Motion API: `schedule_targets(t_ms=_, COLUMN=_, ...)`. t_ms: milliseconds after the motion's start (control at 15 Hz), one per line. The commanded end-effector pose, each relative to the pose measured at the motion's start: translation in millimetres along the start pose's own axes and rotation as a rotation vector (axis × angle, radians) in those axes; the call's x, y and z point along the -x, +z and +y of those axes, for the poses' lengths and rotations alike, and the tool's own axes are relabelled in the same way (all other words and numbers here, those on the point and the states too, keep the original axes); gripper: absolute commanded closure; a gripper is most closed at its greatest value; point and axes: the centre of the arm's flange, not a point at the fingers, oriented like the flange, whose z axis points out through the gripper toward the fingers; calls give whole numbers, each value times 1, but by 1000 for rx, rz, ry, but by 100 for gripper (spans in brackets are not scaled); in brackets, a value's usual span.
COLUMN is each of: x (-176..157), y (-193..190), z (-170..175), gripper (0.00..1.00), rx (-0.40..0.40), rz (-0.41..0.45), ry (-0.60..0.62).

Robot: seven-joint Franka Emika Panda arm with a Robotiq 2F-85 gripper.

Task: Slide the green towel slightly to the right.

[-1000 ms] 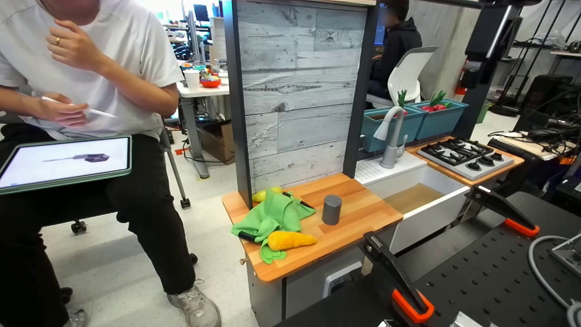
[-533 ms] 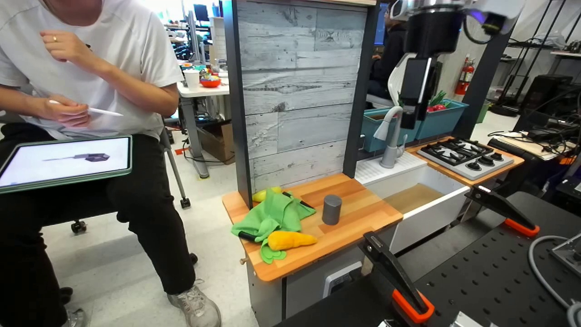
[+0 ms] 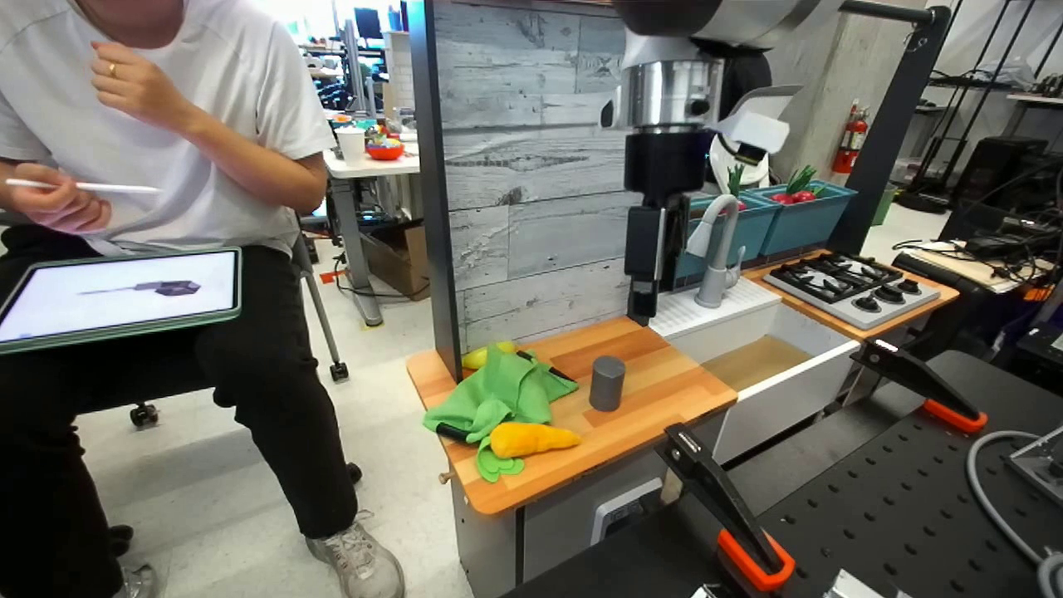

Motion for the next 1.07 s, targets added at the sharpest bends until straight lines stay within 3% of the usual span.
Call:
schedule_targets(t_ms=0, x=-44, y=32, z=3, gripper=0, rx=35, rz=-9, ry=-50)
schedule_targets(t_ms=733, x=-118, y=99, z=-36, gripper=0, rx=94, rz=-6, ry=-184)
schedule_targets(t_ms=933, x=-125, y=106, z=-38, gripper=0, rx=93, rz=-36, ry=-218)
schedule_targets(t_ms=1000, x=-113, y=101, z=-42, gripper=0, rx=73, rz=-27, ry=-195)
